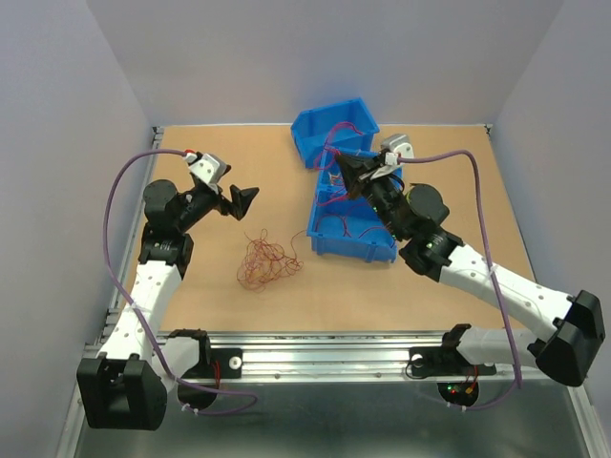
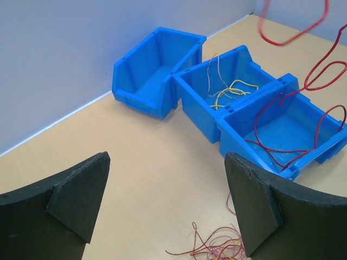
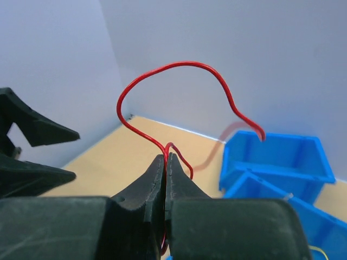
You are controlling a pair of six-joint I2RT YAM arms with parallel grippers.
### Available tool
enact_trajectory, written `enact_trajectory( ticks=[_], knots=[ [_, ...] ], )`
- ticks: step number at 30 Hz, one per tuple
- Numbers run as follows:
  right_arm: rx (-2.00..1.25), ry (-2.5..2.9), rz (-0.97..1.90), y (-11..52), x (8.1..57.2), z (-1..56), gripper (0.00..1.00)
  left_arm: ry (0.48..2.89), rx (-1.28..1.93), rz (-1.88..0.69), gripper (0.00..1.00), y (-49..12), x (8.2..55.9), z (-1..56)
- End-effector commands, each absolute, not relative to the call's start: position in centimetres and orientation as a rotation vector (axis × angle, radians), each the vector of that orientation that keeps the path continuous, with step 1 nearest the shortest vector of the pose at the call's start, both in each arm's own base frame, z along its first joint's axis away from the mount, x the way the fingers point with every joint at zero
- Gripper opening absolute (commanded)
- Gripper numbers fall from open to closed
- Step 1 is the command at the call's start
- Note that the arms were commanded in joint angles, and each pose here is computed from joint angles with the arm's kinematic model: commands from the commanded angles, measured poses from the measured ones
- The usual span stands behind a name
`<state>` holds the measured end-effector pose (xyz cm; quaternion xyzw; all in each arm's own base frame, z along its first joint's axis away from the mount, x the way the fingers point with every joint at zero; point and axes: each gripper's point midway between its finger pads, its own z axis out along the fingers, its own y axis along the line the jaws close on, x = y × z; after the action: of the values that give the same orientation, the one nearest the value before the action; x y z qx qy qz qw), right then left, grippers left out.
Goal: Untangle the cables
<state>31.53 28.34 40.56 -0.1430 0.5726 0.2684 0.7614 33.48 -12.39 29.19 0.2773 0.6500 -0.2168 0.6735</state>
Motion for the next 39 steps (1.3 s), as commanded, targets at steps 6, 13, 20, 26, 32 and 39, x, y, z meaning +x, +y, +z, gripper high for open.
enact_trajectory(
  ticks=[6, 13, 20, 26, 32, 39],
  knots=[
    [-0.238, 1.393, 0.433, 23.7, 31.5, 34.7, 0.01, 1.398, 0.681, -0.496, 0.99, -12.9, 33.2, 30.0],
    [-0.265, 1.559, 0.543, 22.7, 33.3, 28.6, 0.01, 1.405, 0.69, -0.501, 0.99, -13.0, 33.4, 29.7],
    [-0.363, 1.827, 0.638, 24.0, 33.2, 20.9, 0.01, 1.412, 0.7, -0.508, 0.99, -13.1, 33.4, 29.5],
    [-0.471, 2.004, 0.619, 24.4, 35.1, 17.7, 0.03, 1.414, 0.714, -0.521, 0.99, -13.4, 33.3, 29.4],
    [-0.542, 2.15, 0.613, 24.4, 36.8, 14.6, 0.03, 1.434, 0.733, -0.516, 0.99, -13.3, 33.4, 28.6],
    [-0.618, 2.295, 0.543, 25.1, 39.4, 10.2, 0.05, 1.441, 0.742, -0.521, 0.99, -13.4, 33.6, 28.3]
  ],
)
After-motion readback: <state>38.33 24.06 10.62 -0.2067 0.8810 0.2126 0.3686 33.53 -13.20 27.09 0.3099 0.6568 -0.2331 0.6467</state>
